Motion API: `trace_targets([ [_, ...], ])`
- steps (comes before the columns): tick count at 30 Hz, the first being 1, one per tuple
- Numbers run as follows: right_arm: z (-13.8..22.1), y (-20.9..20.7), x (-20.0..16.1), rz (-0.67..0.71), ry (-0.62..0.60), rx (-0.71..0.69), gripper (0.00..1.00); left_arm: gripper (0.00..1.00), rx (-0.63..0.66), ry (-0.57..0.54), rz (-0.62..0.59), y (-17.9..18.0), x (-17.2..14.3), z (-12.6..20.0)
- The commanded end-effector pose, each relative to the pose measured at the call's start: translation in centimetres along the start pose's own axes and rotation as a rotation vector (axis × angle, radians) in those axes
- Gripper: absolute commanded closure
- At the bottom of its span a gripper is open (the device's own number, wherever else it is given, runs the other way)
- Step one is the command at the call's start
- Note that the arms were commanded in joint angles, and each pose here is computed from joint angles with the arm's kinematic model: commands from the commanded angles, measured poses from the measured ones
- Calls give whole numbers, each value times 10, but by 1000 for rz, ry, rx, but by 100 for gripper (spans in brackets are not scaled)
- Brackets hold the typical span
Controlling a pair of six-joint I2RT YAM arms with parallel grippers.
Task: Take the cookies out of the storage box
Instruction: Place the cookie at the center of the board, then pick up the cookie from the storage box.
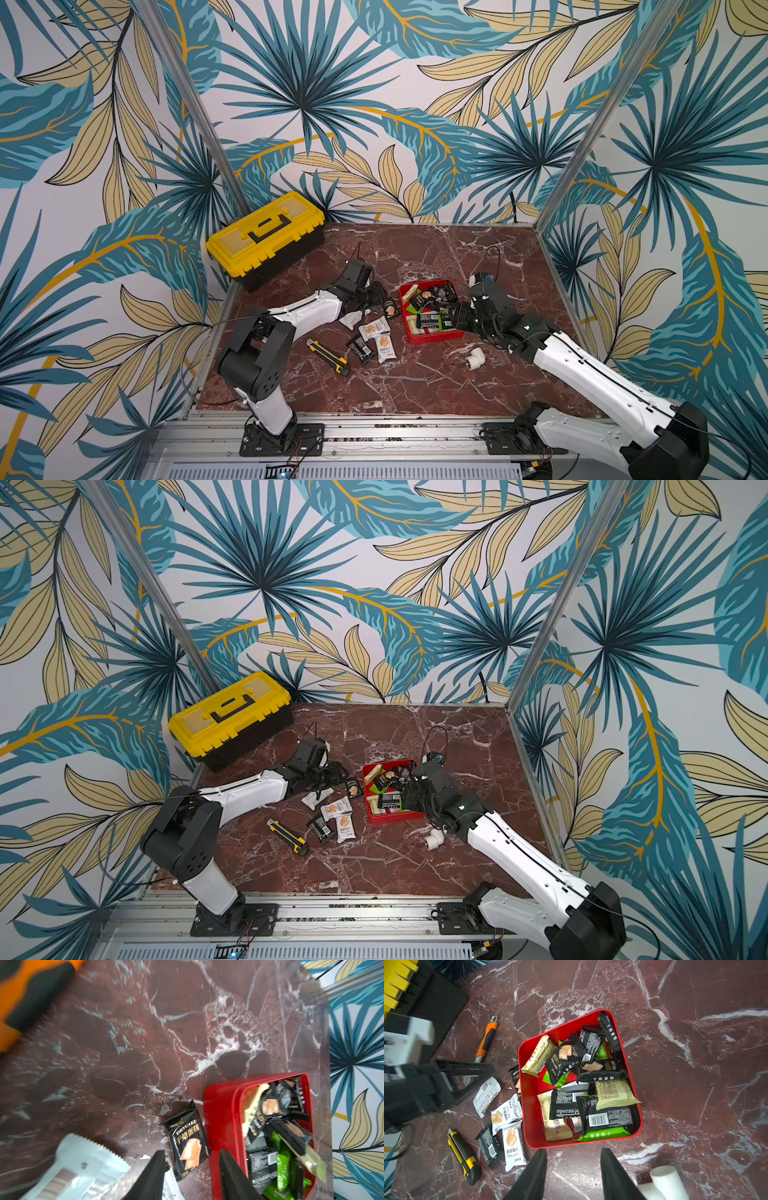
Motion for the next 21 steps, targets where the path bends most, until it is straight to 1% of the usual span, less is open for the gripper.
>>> trace_targets([
  [1, -12, 15, 7, -16, 17, 61, 52, 54, 13, -110, -3, -6, 6, 30],
  [6, -40, 32, 16, -134, 58, 79, 52, 56, -33, -186, 76, -5, -12, 54],
  [10, -62, 40, 22, -252, 86, 36, 52, 56, -51, -220, 159, 7, -27, 67],
  [12, -75, 43, 24, -312, 101, 11, 52, 56, -39, -257, 194, 16, -31, 74],
  [15, -93, 49, 27, -382, 120, -17, 52, 56, -16, -284, 220, 27, -37, 82],
  [21, -118, 59, 34, -457, 142, -57, 51, 56, 12, -308, 232, 38, -43, 92],
])
Point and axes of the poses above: each gripper's point midway between its finger pads, its own z axis back along the fingers, its own y axis along the line the jaws close on, x = y × z, the point moved 7 cm from there along z, back along the fingers, and after that the axes turned 2 degrees about z, right-handed, at the moved point
